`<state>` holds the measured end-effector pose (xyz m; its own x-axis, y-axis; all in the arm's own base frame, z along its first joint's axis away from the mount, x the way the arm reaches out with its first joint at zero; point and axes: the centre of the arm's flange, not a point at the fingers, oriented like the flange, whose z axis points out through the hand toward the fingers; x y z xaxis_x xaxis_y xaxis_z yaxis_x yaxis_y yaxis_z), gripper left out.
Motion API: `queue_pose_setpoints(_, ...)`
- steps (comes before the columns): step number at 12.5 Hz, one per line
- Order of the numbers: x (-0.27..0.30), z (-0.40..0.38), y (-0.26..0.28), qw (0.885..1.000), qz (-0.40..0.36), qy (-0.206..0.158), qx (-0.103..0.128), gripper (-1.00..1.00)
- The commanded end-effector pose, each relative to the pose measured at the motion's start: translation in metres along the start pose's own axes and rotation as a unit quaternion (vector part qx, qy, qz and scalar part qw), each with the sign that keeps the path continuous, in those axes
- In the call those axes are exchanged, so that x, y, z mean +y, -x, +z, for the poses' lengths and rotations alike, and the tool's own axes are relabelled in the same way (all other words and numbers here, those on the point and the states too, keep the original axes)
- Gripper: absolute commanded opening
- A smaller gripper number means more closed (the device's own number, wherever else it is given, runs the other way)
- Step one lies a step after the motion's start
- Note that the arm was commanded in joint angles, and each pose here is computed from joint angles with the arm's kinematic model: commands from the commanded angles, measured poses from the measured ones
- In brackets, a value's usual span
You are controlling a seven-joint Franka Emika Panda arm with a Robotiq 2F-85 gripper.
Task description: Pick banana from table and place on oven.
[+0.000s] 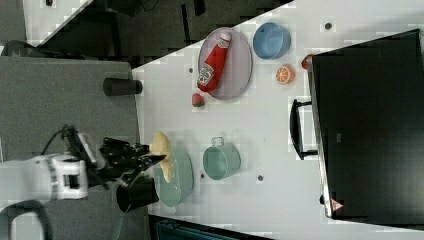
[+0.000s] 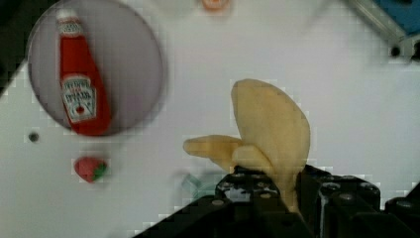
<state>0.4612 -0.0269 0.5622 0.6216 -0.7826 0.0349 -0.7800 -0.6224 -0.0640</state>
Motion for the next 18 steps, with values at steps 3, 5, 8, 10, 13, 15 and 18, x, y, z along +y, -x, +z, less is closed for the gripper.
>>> queue_pose_setpoints(3,0.061,-0.008,-0.070,0.998,0.053,-0.008,-0.010,-0.64)
queue_pose_setpoints(5,0.091,-0.001,-0.101,1.000,0.031,0.001,-0.004,-0.64)
queue_pose_setpoints(8,0.129,0.023,-0.151,0.999,-0.026,0.019,0.010,-0.64)
queue_pose_setpoints(10,0.149,0.042,-0.184,0.998,-0.059,0.031,0.017,-0.64)
queue_pose_setpoints(13,0.183,0.074,-0.230,0.992,-0.105,0.065,0.013,-0.64)
queue_pose_setpoints(15,0.193,0.092,-0.254,0.986,-0.140,0.089,0.014,-0.64)
queue_pose_setpoints(18,0.196,0.113,-0.266,0.980,-0.163,0.111,0.000,-0.57)
